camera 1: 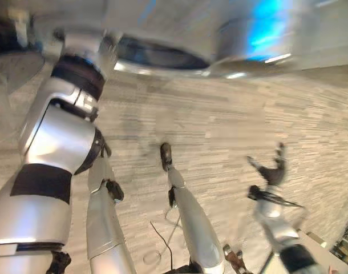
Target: Grab the laundry basket,head to the washer,open it,put in the laundry and shut it.
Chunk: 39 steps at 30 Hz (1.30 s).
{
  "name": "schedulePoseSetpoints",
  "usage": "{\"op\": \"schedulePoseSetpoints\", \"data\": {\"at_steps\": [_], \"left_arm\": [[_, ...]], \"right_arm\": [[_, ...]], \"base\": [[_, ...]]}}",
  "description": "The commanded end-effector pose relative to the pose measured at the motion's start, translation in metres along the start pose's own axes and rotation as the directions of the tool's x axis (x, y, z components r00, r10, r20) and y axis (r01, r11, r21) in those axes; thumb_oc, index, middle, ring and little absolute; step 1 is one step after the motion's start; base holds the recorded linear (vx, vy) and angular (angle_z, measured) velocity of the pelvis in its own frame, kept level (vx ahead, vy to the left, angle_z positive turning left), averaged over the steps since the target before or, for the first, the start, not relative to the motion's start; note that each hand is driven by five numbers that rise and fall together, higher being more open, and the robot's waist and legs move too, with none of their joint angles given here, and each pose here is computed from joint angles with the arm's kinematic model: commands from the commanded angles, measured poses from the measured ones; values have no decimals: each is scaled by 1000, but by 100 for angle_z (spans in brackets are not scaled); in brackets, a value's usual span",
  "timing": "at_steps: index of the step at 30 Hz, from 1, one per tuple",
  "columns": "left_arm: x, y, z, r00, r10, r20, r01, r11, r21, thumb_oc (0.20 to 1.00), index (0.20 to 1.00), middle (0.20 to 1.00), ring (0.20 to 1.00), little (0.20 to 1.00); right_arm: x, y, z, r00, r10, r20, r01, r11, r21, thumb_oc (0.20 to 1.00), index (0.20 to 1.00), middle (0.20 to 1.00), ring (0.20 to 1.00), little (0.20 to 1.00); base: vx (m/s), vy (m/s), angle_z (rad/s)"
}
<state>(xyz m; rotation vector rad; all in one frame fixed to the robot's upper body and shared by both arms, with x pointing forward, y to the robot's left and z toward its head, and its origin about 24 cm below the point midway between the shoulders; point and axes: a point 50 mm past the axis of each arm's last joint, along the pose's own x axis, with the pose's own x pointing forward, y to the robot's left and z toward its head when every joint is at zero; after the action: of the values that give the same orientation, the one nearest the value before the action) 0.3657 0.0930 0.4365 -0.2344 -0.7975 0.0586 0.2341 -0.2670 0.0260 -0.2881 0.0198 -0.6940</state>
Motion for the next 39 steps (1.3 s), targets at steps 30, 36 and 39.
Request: {"op": "schedulePoseSetpoints", "data": {"at_steps": [30, 36, 39], "left_arm": [[-78, 23, -23, 651, -752, 98, -253, -94, 963, 1000, 1000, 1000, 1000, 1000], [-194, 107, -124, 882, -411, -233, 421, 459, 782, 1000, 1000, 1000, 1000, 1000], [-262, 144, -152, 844, -257, -471, 513, 645, 566, 1000, 1000, 1000, 1000, 1000]], "right_arm": [[-23, -5, -37, 982, 178, -61, -183, 978, -99, 1000, 1000, 1000, 1000, 1000], [-40, 1, -66, 951, 204, -233, -236, 964, -121, 1000, 1000, 1000, 1000, 1000], [-44, 0, -81, 927, 193, -321, -242, 963, -119, 1000, 1000, 1000, 1000, 1000]], "base": [[-22, -23, 7], [-73, -69, 15], [-63, -55, 49]]}}
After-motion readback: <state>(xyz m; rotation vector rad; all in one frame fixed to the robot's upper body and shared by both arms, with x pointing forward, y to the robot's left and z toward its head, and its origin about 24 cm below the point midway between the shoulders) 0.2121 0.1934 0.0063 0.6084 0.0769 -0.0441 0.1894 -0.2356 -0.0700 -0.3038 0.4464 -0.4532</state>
